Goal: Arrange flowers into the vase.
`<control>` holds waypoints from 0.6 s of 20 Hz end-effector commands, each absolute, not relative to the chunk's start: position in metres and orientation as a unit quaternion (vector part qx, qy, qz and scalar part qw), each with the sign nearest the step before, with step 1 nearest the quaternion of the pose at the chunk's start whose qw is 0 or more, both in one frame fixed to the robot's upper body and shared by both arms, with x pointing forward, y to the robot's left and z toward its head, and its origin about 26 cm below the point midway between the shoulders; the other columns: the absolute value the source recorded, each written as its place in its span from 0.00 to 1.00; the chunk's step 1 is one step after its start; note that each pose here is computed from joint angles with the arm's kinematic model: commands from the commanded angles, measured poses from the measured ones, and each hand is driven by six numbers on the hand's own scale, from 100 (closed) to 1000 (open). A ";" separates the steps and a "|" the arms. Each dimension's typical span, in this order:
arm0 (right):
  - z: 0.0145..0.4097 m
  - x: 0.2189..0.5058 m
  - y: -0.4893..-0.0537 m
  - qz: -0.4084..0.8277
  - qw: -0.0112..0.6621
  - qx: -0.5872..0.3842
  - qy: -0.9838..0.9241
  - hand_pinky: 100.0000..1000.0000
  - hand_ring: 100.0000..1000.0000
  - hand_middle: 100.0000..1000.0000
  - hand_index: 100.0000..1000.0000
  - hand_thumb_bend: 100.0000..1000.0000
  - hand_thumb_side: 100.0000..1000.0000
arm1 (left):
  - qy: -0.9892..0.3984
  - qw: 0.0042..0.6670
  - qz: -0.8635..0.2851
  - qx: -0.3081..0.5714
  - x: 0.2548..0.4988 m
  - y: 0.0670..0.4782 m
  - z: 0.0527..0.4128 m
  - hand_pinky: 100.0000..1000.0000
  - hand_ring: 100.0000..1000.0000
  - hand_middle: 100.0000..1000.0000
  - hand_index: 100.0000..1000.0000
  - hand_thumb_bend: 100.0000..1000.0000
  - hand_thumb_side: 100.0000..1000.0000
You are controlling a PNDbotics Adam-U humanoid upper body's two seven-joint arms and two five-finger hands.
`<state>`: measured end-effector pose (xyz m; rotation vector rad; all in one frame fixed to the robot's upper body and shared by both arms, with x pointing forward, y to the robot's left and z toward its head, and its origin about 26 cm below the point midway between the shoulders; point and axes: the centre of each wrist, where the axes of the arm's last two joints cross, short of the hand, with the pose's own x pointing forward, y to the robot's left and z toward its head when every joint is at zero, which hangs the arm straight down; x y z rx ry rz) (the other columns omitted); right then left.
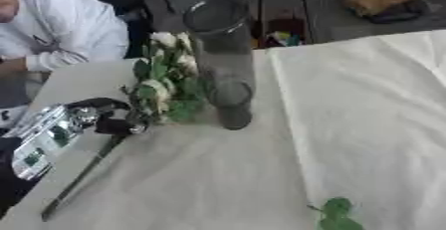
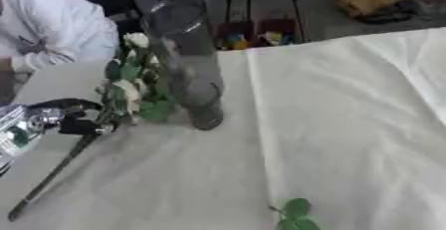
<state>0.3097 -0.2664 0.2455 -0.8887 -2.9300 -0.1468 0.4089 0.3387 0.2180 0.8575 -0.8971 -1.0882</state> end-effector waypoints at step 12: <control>0.251 0.307 -0.264 -0.045 0.028 -0.281 -0.958 0.59 0.61 0.50 0.67 0.00 0.95 | -0.393 0.681 -0.464 0.409 0.419 0.353 0.222 0.90 0.93 0.98 1.00 0.26 0.80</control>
